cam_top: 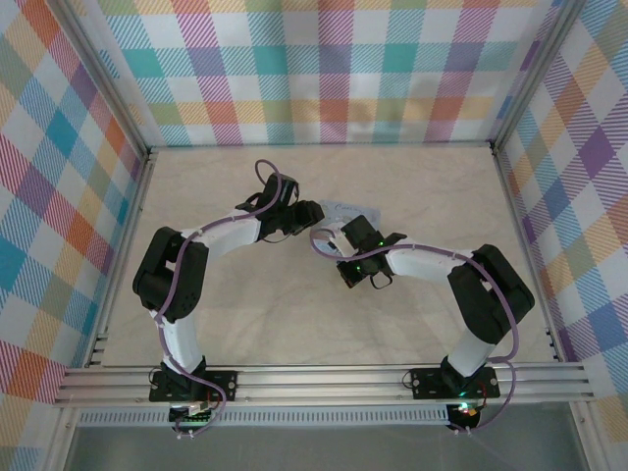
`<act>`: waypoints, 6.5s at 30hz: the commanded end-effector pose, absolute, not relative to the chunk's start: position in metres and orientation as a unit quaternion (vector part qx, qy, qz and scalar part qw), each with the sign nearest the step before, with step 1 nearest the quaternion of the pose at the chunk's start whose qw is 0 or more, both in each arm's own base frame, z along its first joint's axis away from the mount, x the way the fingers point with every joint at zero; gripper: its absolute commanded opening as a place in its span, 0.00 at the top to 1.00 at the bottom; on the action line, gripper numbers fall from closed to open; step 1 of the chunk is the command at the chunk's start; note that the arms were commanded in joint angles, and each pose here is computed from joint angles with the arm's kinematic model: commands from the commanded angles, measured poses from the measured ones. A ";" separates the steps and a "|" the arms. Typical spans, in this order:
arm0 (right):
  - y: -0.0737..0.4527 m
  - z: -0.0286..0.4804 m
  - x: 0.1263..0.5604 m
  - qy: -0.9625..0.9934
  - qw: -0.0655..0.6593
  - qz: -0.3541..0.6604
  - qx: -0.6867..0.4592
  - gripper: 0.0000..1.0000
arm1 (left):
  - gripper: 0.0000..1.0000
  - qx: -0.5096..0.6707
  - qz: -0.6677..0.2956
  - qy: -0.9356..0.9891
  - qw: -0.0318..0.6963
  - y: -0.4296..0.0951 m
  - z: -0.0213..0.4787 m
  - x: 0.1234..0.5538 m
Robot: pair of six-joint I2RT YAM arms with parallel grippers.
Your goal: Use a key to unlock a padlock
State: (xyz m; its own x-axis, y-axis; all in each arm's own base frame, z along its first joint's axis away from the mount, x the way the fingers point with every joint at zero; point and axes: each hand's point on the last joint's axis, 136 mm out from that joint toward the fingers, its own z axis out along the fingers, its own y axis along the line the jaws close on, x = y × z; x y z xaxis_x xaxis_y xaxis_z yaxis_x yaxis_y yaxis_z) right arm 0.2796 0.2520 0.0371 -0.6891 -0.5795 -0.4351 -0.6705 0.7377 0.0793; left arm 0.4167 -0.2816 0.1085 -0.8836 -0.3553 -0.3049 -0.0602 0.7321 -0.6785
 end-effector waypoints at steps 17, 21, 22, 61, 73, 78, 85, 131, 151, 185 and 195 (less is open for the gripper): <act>0.266 0.050 0.288 0.881 0.230 0.086 -0.404 1.00 | 0.59 -0.119 -0.362 0.902 0.204 -0.283 0.107 0.415; 0.267 0.052 0.290 0.878 0.234 0.081 -0.411 1.00 | 0.59 -0.119 -0.362 0.902 0.201 -0.284 0.106 0.414; 0.268 0.052 0.290 0.876 0.234 0.080 -0.414 1.00 | 0.59 -0.119 -0.362 0.902 0.201 -0.284 0.105 0.414; 0.270 0.137 0.278 0.844 0.348 0.122 -0.390 1.00 | 0.45 -0.153 -0.334 0.887 0.280 -0.225 0.144 0.396; 0.194 0.173 0.289 0.901 0.360 0.128 -0.206 1.00 | 0.31 -0.126 -0.332 0.879 0.319 -0.204 0.159 0.362; 0.142 0.167 0.296 0.930 0.339 0.100 -0.103 1.00 | 0.21 -0.116 -0.356 0.868 0.328 -0.206 0.168 0.352; 0.073 0.141 0.302 0.957 0.288 0.032 0.024 1.00 | 0.00 -0.117 -0.327 0.873 0.342 -0.192 0.168 0.344; 0.050 0.085 0.330 0.976 0.190 0.018 0.104 0.47 | 0.00 -0.155 -0.263 0.888 0.343 -0.161 0.142 0.329; 0.013 0.168 0.358 0.860 0.500 -0.040 0.090 0.00 | 0.00 -0.145 0.091 0.839 0.517 -0.035 0.193 0.334; 0.006 0.094 0.397 0.820 0.572 0.010 0.027 0.00 | 0.00 -0.089 0.072 0.818 0.563 0.006 0.085 0.391; 0.006 0.093 0.397 0.822 0.569 0.009 0.027 0.00 | 0.00 -0.090 0.070 0.820 0.561 0.007 0.085 0.391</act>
